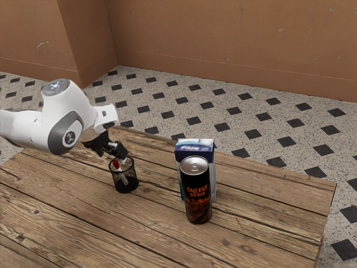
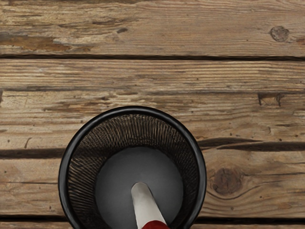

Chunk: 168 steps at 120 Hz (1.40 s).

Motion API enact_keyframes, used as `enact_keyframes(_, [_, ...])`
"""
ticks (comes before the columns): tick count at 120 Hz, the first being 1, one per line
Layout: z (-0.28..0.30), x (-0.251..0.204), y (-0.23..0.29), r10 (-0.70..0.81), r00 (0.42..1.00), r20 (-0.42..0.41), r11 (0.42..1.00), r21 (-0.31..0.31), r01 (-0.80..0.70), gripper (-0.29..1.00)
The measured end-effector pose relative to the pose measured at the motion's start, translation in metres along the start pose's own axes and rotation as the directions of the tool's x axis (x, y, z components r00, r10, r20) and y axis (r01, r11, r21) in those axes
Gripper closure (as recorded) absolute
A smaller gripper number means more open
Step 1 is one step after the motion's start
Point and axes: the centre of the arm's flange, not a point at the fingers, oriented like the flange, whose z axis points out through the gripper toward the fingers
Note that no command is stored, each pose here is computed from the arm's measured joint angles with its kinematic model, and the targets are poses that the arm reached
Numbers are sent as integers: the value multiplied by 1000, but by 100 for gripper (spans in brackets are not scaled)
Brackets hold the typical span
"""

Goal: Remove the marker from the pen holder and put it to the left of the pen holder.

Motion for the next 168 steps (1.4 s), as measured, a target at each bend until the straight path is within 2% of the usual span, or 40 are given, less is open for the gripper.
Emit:
enact_keyframes(44, [28, -7, -1, 37, 998, 57, 999, 6, -37, 4])
enact_keyframes(105, [29, -2, -1, 58, 997, 53, 998, 7, -58, 61])
enact_keyframes(122, [26, 0, -1, 62, 997, 47, 998, 8, -63, 71])
enact_keyframes(142, [1, 18, 0, 83, 996, 21, 996, 21, -84, 75])
enact_keyframes(168, [-90, 25, -1, 129, 992, 6, 990, 62, -129, 78])
